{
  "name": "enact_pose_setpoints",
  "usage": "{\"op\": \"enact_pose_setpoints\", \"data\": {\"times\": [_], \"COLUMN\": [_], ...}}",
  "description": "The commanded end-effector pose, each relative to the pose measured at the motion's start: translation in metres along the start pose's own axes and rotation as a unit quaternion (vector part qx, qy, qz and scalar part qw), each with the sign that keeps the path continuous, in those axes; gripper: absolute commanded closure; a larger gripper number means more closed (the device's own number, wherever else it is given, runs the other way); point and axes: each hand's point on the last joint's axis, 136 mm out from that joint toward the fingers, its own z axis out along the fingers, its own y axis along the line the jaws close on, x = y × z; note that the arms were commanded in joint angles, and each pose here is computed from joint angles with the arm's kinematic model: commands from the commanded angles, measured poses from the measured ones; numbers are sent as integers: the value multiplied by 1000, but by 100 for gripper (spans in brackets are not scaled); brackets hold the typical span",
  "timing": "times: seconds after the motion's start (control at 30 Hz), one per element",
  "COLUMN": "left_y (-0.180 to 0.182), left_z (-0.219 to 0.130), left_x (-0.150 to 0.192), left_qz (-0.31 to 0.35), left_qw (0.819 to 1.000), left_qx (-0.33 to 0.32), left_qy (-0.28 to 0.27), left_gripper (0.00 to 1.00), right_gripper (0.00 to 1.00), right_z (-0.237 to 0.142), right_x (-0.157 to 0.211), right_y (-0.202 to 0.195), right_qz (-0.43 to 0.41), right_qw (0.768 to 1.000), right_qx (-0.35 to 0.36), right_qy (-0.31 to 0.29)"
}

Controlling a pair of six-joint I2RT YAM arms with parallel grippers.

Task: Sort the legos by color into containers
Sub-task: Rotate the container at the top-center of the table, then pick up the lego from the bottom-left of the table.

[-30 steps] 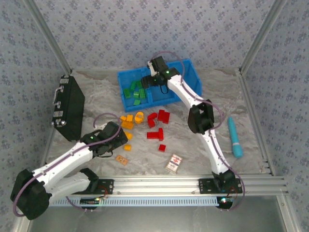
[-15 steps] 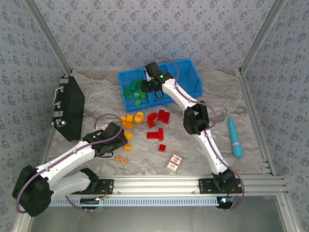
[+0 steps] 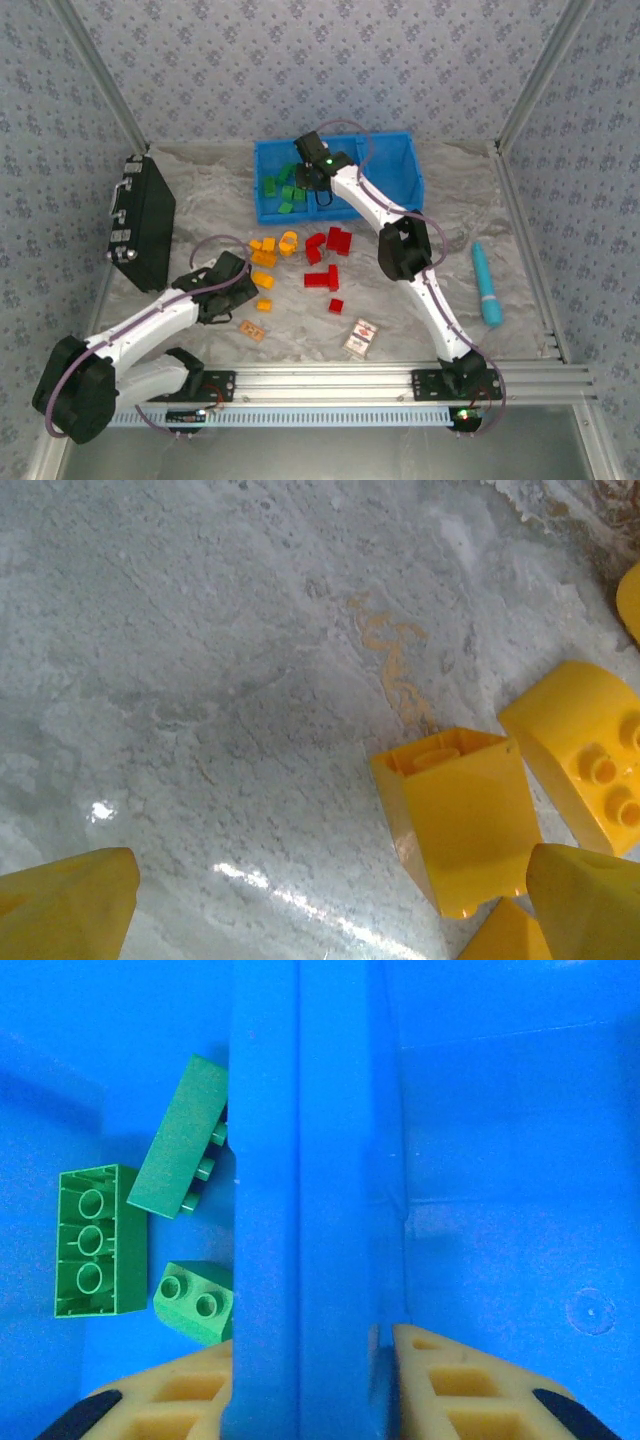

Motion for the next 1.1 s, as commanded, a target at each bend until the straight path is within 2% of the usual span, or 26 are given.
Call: {"op": "enact_pose_setpoints", "data": {"times": [0.0, 0.13, 0.2, 0.33, 0.4, 0.5, 0.67, 0.8, 0.87, 1.07], "left_y": [-8, -14, -16, -17, -18, -21, -26, -23, -21, -18], "left_z": [1, 3, 4, 11, 16, 24, 31, 33, 34, 37], "left_x": [-2, -6, -9, -10, -9, -7, -4, -2, 1, 6], "left_qz": [6, 5, 2, -2, -9, -21, -28, -31, -31, -20], "left_qw": [1000, 999, 999, 999, 1000, 999, 999, 999, 999, 999], "left_qx": [26, 35, 36, 28, 27, 23, 16, 8, 3, -8], "left_qy": [-3, -11, -15, -15, -12, -6, 8, 12, 16, 30], "left_gripper": [2, 2, 2, 5, 9, 14, 30, 48, 56, 73], "right_gripper": [67, 66, 62, 37, 28, 21, 13, 11, 6, 2], "right_z": [5, 2, -1, -19, -31, -53, -89, -136, -161, -215], "right_x": [17, 16, 13, -1, -7, -21, -33, -43, -45, -51], "right_y": [2, 4, 8, 17, 21, 29, 20, 5, -7, -83], "right_qz": [50, 55, 56, 42, 25, -26, -88, -132, -157, -169], "right_qw": [998, 998, 998, 998, 998, 996, 987, 974, 965, 968], "right_qx": [-1, -9, -19, -43, -61, -79, -95, -131, -135, -65], "right_qy": [32, 35, 33, 7, -6, -45, -90, -132, -160, -175]}}
